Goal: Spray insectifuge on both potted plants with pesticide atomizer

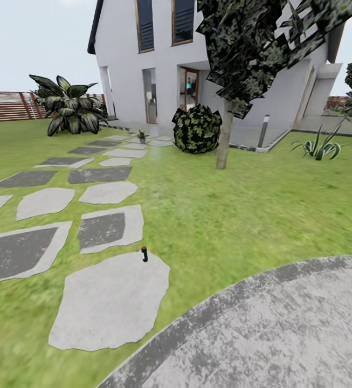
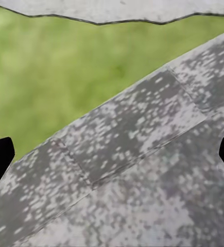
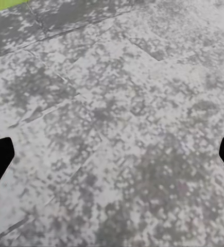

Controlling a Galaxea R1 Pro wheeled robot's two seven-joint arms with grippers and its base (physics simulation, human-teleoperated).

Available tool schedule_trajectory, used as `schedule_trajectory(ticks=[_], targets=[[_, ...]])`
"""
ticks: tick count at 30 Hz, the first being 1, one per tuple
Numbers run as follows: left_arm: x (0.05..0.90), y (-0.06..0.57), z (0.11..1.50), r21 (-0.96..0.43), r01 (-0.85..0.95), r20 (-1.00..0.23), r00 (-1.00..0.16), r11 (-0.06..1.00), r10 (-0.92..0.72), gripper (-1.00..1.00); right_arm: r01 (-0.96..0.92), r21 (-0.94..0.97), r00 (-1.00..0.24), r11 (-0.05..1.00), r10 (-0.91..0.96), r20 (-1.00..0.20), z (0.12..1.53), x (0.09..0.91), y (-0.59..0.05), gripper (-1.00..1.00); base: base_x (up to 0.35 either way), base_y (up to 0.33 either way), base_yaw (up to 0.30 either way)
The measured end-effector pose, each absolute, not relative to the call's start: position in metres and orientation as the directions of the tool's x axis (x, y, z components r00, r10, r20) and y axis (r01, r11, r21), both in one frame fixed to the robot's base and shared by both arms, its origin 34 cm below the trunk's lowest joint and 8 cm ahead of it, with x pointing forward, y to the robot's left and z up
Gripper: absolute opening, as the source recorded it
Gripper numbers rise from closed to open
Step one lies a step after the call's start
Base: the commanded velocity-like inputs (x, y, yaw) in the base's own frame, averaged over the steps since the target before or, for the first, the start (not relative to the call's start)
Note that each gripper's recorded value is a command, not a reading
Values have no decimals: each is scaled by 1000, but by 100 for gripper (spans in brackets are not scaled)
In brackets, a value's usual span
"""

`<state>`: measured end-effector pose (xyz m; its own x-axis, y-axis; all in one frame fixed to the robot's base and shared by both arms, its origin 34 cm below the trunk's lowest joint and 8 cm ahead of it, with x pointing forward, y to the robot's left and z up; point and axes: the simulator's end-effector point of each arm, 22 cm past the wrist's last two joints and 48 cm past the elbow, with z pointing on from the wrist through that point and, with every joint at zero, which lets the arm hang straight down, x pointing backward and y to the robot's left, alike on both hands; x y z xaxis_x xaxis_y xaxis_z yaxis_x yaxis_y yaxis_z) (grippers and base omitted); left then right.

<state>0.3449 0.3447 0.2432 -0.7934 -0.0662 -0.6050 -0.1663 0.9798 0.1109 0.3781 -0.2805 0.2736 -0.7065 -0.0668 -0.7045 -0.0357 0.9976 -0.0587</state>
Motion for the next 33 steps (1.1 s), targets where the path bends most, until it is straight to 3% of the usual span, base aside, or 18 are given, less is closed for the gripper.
schedule_trajectory(ticks=[12, 25, 33], targets=[[345, 345, 243, 111, -167, -606, -793, 980, -66, 100, -35, -59, -707, 998, -67, -704, 274, 378, -281, 100, 291, 205, 2], [346, 345, 244, 110, -168, -609, -791, 980, -67, 100, -34, -60, -704, 998, -67, -707, 274, 379, -281, 100, 272, 244, 246], [347, 352, 245, 117, -175, -611, -789, 978, -68, 100, -38, -57, -703, 998, -67, -708, 275, 380, -278, 100, 257, 232, 43]])
